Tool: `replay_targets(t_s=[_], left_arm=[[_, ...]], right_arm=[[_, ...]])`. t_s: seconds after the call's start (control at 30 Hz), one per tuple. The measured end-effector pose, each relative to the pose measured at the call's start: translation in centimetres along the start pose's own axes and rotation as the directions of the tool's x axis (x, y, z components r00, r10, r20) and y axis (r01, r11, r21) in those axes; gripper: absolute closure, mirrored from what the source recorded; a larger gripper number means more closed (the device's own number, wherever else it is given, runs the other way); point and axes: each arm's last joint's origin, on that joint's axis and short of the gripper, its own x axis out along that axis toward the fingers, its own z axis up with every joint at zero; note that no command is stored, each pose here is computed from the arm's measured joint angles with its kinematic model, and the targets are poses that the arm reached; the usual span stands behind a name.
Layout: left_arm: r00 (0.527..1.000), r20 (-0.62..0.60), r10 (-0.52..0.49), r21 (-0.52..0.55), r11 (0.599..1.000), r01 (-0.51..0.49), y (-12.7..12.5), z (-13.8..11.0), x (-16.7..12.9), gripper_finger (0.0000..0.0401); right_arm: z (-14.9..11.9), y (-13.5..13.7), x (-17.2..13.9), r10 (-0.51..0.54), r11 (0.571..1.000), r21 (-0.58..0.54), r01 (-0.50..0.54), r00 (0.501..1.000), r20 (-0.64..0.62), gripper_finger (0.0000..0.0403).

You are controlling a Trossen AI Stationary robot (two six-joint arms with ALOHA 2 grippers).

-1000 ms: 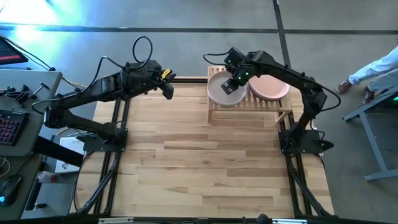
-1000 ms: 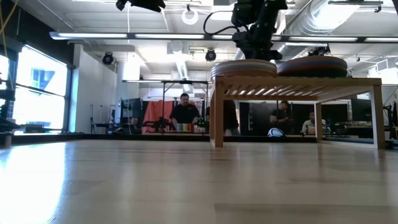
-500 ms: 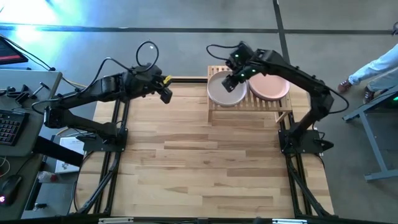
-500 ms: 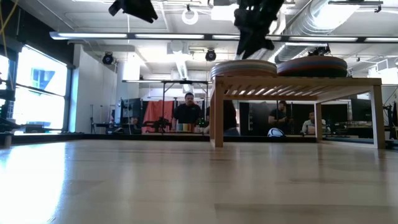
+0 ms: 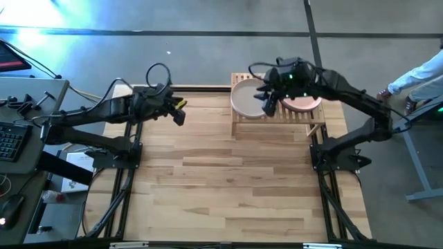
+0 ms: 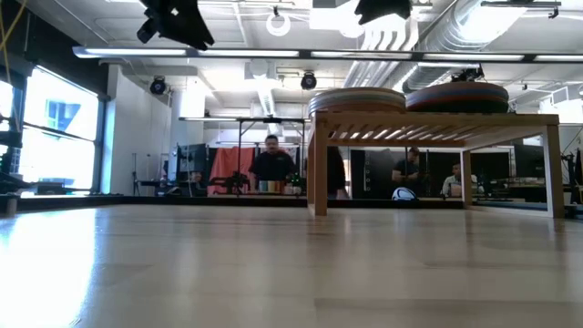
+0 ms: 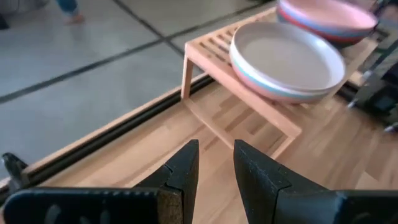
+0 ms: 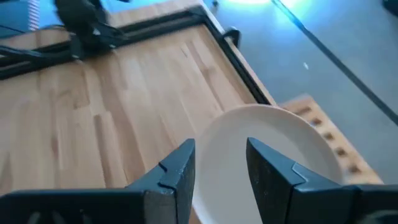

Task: Place and stack plates onto a shelf
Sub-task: Return to Home Position

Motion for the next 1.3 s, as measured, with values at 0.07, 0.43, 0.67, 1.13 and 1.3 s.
replay_targets(t_s=[0.07,0.43,0.67,1.13,1.3], left_arm=[[0.999,0.036,-0.018,0.006,1.0,0.018,0.1,-0.7,-0.4,0.0311],[0.975,0.15,-0.166,0.046,0.986,0.161,1.0,-5.7,-2.0,0.0311],[0.95,0.187,-0.252,0.048,0.968,0.247,2.0,-8.8,-2.6,0.0311],[0.921,0.211,-0.328,-0.036,0.939,0.343,4.0,-16.0,-0.9,0.0311],[0.929,0.185,-0.32,-0.061,0.94,0.336,4.7,-18.1,-0.1,0.0311]], right_arm=[[-1.1,0.4,0.6,0.032,0.999,-0.009,-0.032,0.999,0.039,0.0281],[-8.3,0.9,1.8,0.153,0.986,0.04,-0.164,0.969,0.194,0.0281],[-11.8,1.4,1.4,0.256,0.959,0.036,-0.281,0.912,0.322,0.0281],[-18.1,1.3,1.9,0.326,0.916,0.053,-0.398,0.814,0.48,0.0281],[-20.0,1.3,2.1,0.374,0.892,0.036,-0.45,0.782,0.498,0.0281]])
